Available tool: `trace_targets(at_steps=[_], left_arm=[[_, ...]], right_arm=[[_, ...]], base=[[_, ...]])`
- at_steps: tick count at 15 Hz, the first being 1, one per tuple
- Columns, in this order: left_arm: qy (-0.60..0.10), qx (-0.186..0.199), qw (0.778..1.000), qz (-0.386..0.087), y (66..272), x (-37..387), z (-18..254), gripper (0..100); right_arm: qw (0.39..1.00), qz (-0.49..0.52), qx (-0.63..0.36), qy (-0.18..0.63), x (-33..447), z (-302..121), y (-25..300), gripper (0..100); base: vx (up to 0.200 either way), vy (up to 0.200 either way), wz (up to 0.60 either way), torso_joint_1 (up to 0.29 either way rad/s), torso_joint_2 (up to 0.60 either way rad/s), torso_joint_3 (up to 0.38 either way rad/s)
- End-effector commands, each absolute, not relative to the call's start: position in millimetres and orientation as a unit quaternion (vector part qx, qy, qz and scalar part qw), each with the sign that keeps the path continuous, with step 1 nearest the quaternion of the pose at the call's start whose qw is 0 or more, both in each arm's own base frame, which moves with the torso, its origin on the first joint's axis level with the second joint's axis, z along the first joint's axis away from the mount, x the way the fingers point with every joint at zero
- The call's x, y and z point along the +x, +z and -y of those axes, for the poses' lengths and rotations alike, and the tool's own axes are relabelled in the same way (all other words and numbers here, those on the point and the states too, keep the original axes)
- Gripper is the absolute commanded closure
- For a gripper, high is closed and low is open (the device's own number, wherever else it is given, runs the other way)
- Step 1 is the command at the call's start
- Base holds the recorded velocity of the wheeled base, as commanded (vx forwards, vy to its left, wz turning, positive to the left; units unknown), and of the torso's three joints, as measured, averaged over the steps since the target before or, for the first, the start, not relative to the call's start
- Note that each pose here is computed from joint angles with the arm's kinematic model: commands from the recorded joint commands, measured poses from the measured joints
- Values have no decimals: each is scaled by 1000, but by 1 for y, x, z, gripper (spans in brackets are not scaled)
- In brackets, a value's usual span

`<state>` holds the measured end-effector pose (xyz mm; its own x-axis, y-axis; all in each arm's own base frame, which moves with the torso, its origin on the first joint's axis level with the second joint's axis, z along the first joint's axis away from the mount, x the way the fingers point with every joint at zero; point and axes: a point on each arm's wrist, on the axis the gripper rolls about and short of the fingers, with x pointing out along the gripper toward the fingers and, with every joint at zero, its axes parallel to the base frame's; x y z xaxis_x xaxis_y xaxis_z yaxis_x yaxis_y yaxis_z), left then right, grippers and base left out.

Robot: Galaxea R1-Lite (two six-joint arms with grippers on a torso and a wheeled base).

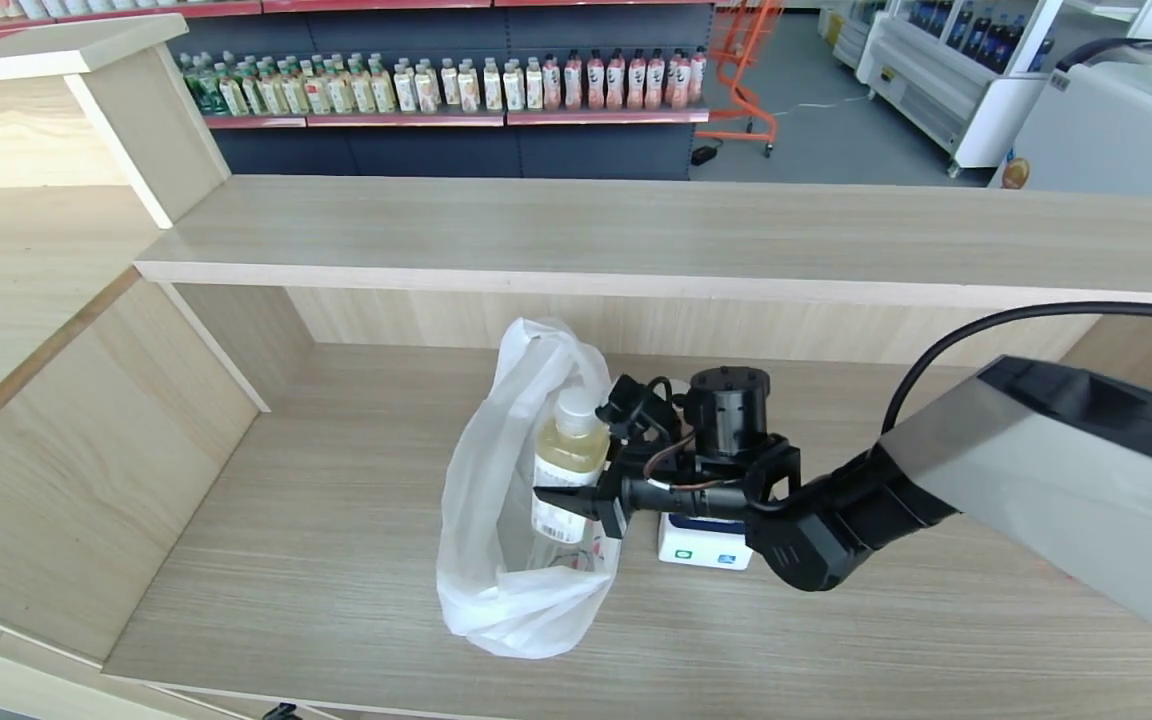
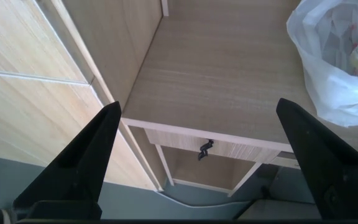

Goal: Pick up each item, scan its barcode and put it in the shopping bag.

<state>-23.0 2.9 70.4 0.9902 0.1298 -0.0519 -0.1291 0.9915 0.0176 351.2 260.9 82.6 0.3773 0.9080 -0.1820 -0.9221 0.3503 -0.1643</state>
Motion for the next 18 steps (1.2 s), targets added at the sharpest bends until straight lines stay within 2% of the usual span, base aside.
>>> trace_targets(at_steps=[1,4,5,9,13,15,17,18], left_arm=[[65,7,998,-26,70,-23,-3,0],[65,7,998,-26,70,-23,-3,0],[65,7,998,-26,70,-23,-3,0],[65,7,998,-26,70,-23,-3,0],[65,7,998,-26,70,-23,-3,0],[65,7,998,-26,70,-23,-3,0],[65,7,998,-26,70,-23,-3,0],[65,7,998,-26,70,-23,-3,0]], right_arm=[[819,-24,-132,558,358,-266,59,100],[819,-10,-148,554,362,-265,54,100],[820,-9,-148,552,363,-264,55,0],[832,-14,-123,540,364,-249,73,0],[858,-68,39,508,340,-206,138,0],[857,-107,111,492,296,-161,182,0],[870,-133,105,464,247,-117,200,0],[879,-138,105,445,233,-100,199,0]], base=[[0,0,0,0,0,0],[0,0,0,0,0,0],[0,0,0,0,0,0],[0,0,0,0,0,0],[0,0,0,0,0,0],[0,0,0,0,0,0],[0,0,0,0,0,0],[0,0,0,0,0,0]])
